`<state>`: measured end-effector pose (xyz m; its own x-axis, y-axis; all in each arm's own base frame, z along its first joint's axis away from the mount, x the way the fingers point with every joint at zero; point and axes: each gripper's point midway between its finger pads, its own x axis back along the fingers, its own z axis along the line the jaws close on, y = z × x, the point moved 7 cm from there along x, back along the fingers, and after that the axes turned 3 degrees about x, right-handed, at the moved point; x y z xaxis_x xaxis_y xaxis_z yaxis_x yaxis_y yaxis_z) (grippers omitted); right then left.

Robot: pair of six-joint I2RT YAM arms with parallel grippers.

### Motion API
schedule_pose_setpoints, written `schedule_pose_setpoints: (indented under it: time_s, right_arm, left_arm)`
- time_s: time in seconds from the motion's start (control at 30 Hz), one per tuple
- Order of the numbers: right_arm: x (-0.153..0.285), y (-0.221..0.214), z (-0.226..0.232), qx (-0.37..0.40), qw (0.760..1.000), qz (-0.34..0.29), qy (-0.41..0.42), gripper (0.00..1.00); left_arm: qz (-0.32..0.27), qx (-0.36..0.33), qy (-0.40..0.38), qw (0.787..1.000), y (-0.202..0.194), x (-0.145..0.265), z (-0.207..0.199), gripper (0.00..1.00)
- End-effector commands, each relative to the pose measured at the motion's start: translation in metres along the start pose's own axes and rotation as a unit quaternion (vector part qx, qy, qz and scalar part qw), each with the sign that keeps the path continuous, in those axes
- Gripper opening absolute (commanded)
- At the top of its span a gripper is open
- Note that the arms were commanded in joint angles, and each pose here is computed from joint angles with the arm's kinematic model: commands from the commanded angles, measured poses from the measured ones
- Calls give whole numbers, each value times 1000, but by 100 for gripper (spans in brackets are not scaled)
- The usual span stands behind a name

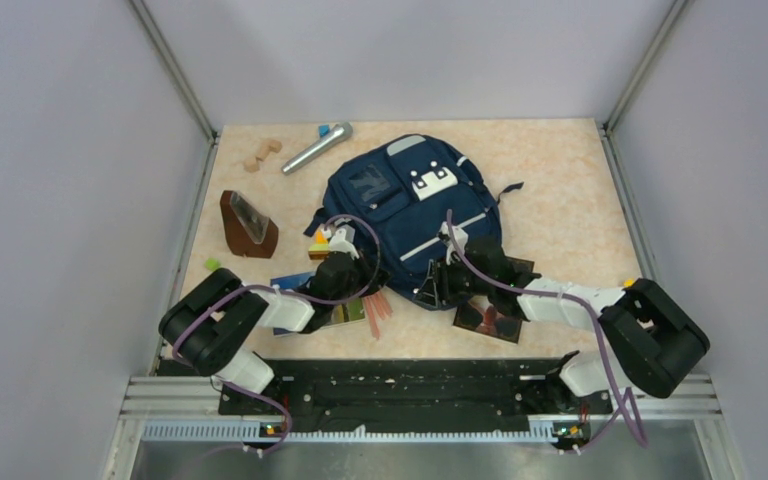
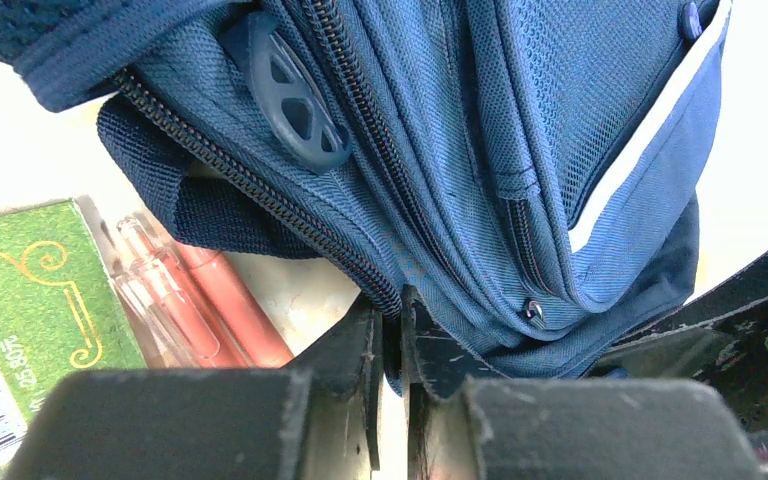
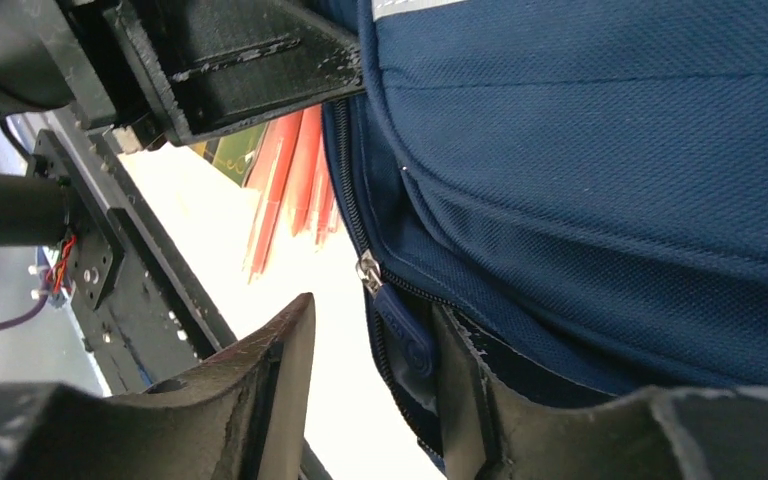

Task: Pack the student bag
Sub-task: Zip the student bag at the center of the board.

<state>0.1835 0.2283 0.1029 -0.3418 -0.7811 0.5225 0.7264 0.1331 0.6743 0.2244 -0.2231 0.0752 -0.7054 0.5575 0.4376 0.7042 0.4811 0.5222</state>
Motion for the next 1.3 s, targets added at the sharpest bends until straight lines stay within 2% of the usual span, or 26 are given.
schedule_pose_setpoints:
  time_s: [0.0, 0.3, 0.57, 0.87, 1.27]
  right_arm:
    - [-8, 20, 7, -7, 999, -45, -3, 43]
    - [-6, 20, 4, -49, 995, -81, -21, 39]
    - [-3, 18, 2, -51, 995, -82, -35, 25]
    - [9, 19, 3, -54, 992, -100, -49, 20]
    - [19, 12, 1, -54, 991, -100, -64, 0]
  left_arm:
    - [-1, -13, -53, 998, 9, -4, -25, 8]
    - [1, -13, -51, 999, 8, -2, -23, 8]
    - [-2, -12, -46, 999, 7, 0, -21, 8]
    - [-7, -16, -38, 999, 8, 1, -18, 7]
    - [-9, -20, -35, 999, 10, 3, -19, 7]
